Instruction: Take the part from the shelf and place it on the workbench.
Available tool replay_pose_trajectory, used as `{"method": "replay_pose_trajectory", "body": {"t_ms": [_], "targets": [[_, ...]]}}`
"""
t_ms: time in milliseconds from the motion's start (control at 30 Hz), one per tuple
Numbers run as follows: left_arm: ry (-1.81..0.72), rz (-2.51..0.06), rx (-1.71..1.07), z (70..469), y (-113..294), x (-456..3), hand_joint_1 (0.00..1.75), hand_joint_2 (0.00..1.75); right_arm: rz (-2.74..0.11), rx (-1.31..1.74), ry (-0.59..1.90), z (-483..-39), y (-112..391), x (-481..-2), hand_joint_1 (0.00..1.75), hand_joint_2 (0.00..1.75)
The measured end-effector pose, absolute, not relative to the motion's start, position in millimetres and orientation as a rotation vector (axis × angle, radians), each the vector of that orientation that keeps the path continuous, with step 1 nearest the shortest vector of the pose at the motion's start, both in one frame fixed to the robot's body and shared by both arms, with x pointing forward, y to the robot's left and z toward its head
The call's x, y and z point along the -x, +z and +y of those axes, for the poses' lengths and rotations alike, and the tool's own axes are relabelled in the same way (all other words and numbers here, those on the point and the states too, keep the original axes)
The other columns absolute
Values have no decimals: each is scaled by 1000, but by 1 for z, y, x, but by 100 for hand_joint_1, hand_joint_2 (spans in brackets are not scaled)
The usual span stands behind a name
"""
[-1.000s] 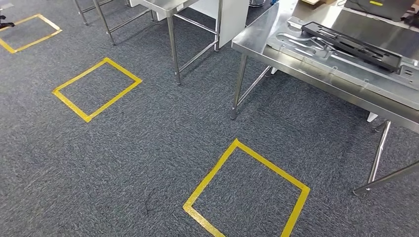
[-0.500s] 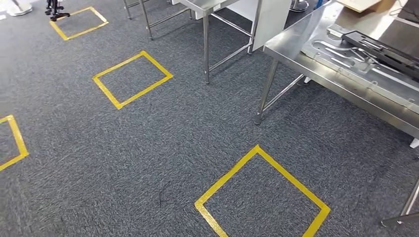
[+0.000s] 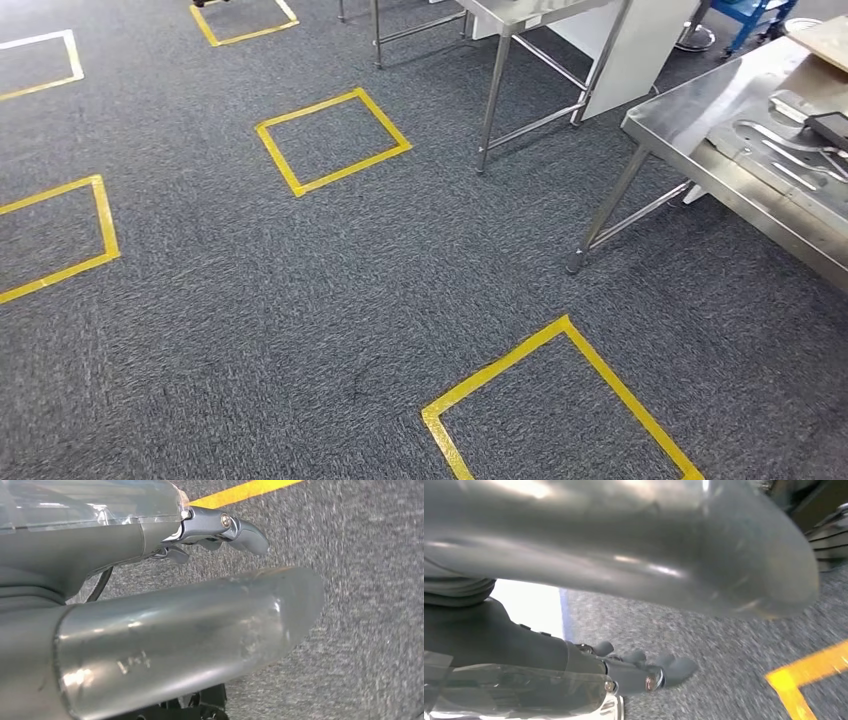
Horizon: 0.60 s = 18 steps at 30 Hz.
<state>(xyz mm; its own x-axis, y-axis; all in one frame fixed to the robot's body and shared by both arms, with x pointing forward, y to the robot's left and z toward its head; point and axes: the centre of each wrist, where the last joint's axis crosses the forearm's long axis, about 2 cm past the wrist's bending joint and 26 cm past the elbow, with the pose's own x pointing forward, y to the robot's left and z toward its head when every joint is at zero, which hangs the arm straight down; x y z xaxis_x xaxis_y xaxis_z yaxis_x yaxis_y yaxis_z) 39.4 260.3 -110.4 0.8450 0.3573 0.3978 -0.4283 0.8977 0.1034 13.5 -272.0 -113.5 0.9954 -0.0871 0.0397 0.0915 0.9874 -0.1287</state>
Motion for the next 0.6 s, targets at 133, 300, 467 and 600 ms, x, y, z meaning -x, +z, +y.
{"method": "replay_pose_trajectory", "body": {"t_ms": [133,300,467,600], "targets": [[417,-378,-192,261,-111,-39,0,0,-29,124,-86,-268,-113,-12,0,0],[414,-377,-192,261,-111,-38,0,0,-33,121,-85,-268,-113,-13,0,0],[413,-379,-194,262,-111,-39,0,0,-27,116,-84,-270,-114,-11,0,0],[417,-375,-198,263,-111,-38,0,0,-26,123,-84,-278,-114,-12,0,0]]}}
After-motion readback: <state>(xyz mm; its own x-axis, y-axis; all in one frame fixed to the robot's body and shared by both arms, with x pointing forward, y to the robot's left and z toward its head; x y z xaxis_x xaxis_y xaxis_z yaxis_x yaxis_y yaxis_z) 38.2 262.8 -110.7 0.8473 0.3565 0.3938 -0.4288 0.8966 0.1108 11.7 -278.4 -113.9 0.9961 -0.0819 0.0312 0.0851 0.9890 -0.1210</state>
